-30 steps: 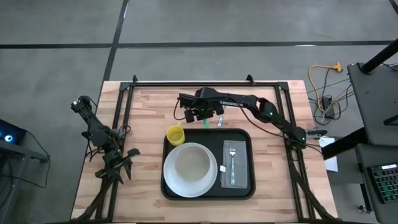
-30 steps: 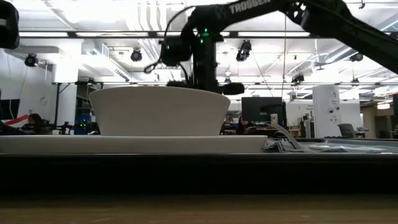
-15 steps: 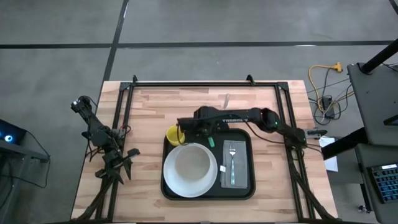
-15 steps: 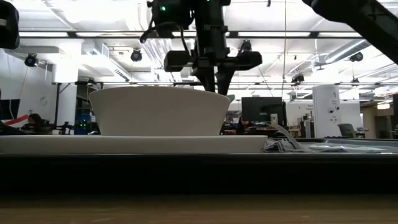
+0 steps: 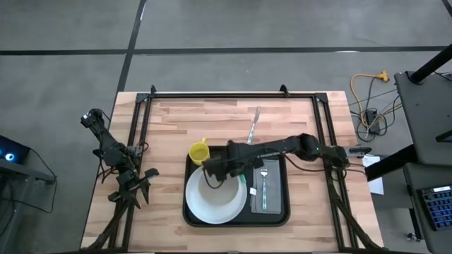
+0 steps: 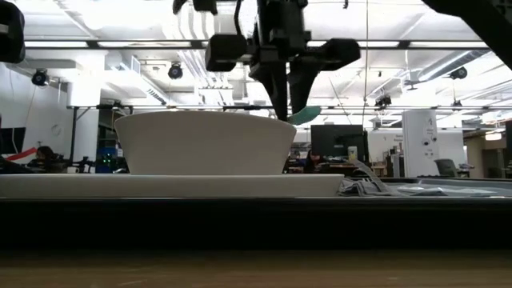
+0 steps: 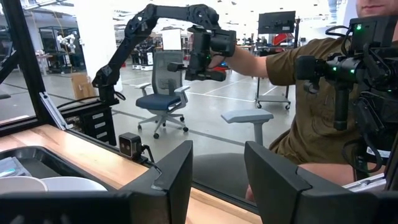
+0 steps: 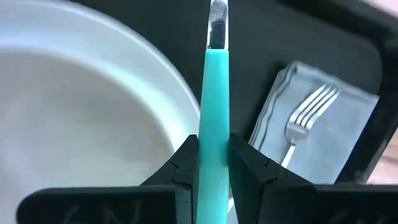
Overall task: Set up tray
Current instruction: Put the light blue spoon on the gray napkin to the left of the blue patterned fork
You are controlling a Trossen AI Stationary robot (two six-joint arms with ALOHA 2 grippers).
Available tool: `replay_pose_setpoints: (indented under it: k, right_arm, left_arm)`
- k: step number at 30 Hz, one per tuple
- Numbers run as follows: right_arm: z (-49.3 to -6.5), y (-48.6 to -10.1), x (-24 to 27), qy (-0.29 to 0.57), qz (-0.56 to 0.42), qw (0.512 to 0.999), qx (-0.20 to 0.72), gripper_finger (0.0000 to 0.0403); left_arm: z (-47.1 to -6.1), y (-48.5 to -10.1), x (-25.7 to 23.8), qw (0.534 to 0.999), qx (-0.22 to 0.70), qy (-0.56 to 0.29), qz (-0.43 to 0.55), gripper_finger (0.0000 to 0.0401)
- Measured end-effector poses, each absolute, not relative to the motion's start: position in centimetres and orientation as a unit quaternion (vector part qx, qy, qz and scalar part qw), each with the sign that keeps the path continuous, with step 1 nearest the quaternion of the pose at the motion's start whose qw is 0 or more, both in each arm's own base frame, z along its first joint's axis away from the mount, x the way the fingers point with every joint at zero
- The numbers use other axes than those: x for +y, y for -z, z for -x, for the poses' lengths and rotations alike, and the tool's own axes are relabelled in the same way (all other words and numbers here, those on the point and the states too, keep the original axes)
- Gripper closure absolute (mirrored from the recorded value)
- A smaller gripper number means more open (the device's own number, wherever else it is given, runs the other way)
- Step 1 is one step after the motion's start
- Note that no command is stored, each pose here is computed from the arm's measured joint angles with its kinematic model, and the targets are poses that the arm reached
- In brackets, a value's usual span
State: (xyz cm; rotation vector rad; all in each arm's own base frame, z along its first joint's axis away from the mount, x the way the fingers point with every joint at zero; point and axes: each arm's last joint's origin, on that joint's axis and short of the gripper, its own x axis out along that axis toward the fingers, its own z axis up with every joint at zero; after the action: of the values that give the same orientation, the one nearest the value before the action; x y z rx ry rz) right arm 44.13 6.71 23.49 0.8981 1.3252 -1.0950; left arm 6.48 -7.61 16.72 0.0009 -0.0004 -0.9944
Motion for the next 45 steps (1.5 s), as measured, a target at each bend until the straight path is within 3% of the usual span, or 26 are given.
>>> replay_pose_setpoints:
  k: [15,22,33,38,41,45]
  right_arm:
    - [-42.4,-23.1,13.6,0.501,-0.415,0.539,0.535,0.0357]
    - [-41.5,-21.5,15.0,0.527,-0.43,0.491,0.545,0.0357]
    - [-39.5,-21.0,15.7,0.561,-0.438,0.469,0.522,0.0357]
    - [-37.9,-21.2,15.6,0.523,-0.507,0.532,0.431,0.0357]
    - [-36.2,-21.2,14.8,0.54,-0.545,0.479,0.426,0.0357]
    - [-36.1,-20.2,14.5,0.544,-0.539,0.473,0.435,0.0357]
  left_arm:
    - [-6.5,-16.7,-7.6,0.879,0.0,0.477,0.0,0.0269]
    - [-6.5,-16.7,-7.6,0.879,0.0,0.477,0.0,0.0269]
    - [-6.5,-16.7,-7.6,0.879,0.0,0.477,0.0,0.0269]
    - [-6.5,-16.7,-7.6,0.879,0.0,0.477,0.0,0.0269]
    - [-6.5,-16.7,-7.6,0.879,0.0,0.477,0.0,0.0269]
    - [-6.5,-16.7,-7.6,0.879,0.0,0.477,0.0,0.0269]
